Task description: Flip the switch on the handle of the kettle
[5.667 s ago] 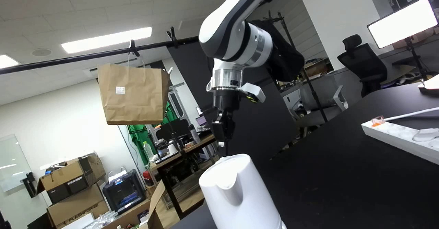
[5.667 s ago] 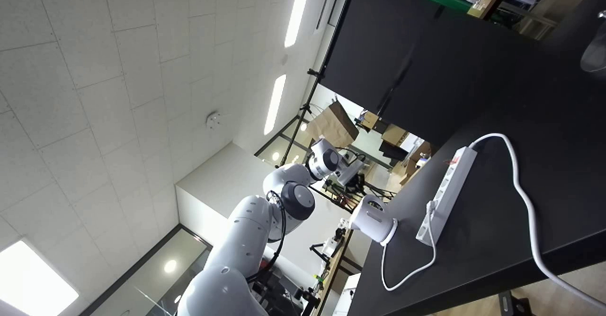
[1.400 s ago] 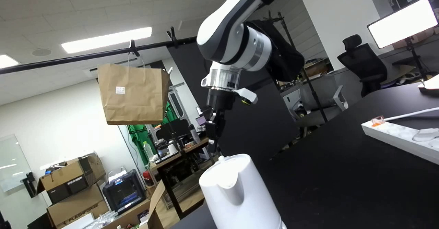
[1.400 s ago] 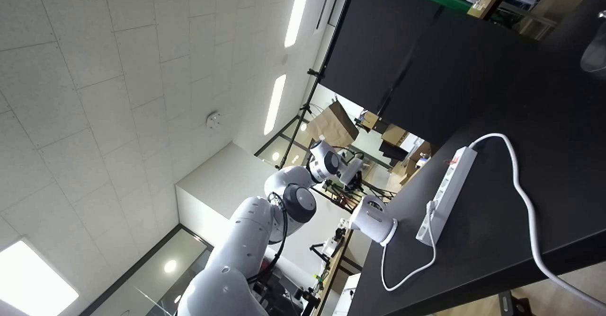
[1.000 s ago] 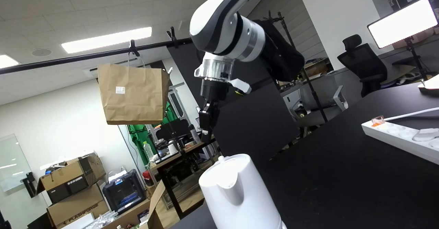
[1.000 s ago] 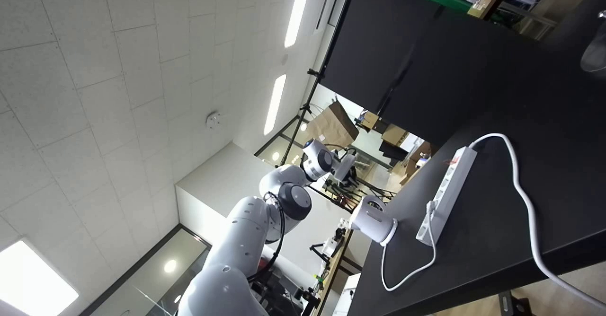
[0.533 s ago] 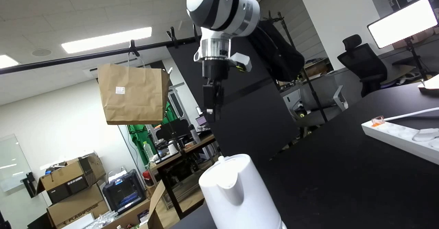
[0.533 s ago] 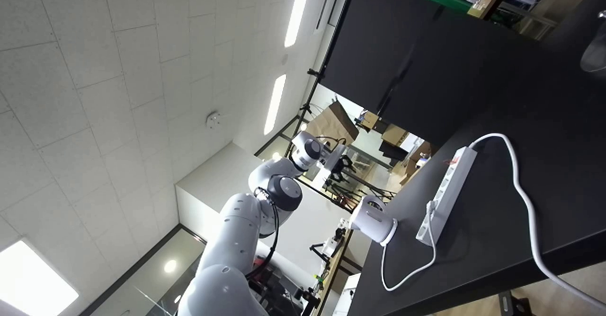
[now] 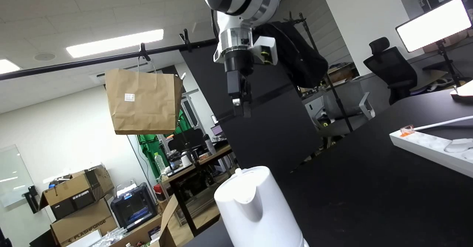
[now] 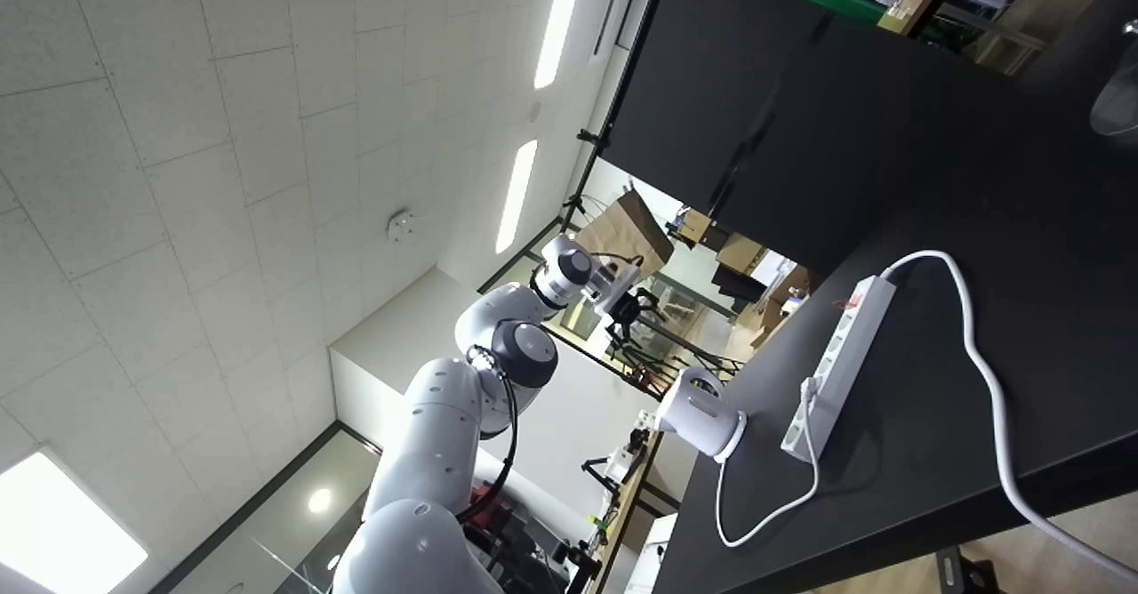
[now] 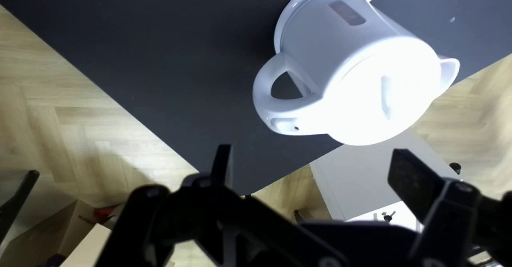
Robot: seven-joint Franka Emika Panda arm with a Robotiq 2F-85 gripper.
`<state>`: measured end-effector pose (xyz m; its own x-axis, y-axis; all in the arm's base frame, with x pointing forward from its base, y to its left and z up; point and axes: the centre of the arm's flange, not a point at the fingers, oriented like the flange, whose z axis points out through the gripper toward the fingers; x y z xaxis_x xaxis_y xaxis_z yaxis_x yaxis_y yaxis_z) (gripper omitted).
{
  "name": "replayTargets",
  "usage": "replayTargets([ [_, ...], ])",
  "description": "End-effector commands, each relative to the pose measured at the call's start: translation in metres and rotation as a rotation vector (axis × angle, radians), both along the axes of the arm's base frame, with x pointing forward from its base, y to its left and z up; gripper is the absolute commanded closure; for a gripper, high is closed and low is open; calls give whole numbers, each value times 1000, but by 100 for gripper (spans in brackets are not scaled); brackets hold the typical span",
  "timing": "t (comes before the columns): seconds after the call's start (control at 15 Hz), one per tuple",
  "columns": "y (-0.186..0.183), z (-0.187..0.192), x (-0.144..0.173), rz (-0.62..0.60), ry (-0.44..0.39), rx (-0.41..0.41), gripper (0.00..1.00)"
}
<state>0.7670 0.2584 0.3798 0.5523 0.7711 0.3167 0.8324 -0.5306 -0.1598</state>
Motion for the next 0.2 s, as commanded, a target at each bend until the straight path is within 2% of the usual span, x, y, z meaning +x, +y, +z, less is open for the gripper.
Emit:
replayTargets([
  [0.0,0,0,0,1,2,0,0],
  [0.13,0,-1,0,1,3,-1,0],
])
